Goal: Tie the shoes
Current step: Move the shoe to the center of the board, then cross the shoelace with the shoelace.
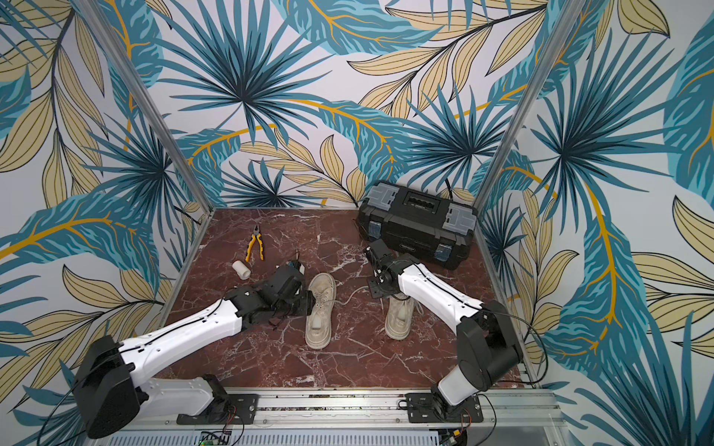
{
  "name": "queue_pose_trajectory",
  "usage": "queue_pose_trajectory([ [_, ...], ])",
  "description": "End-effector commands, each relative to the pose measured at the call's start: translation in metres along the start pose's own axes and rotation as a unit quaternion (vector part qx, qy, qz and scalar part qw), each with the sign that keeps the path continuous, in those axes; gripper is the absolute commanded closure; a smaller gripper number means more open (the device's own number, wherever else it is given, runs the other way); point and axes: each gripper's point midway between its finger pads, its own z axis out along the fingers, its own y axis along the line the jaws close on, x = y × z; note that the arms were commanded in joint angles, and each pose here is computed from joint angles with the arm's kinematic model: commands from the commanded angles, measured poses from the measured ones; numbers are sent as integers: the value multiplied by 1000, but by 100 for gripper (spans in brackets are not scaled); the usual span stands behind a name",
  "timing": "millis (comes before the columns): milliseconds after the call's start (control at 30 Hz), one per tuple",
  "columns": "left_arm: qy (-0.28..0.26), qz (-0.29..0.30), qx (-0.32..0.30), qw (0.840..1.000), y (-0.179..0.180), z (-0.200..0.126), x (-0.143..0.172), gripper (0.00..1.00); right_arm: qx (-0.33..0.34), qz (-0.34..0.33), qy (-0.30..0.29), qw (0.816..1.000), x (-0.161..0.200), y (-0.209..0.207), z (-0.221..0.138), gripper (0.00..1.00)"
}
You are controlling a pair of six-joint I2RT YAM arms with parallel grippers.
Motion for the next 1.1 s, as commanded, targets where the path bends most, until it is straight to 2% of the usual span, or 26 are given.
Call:
queue_pose_trajectory([
  [0,-32,13,-13,999,13,-22,-31,45,20,-2,-25,999,-10,-11,-22,53],
  [133,-31,19,-48,998,35,-15,-46,44,29,9,-41,999,-12,-17,-32,48],
  [267,-15,20,-90,996,62,9,-58,43,41,17,-45,998,-5,-24,-34,42],
  [433,32,50,-149,987,79,43,-74,44,58,23,-41,997,9,-33,-33,33],
  [767,102,72,-190,974,90,130,-93,45,80,46,-48,995,25,-52,-39,12],
  [1067,117,52,-200,971,101,164,-86,46,90,62,-52,993,31,-63,-42,1],
])
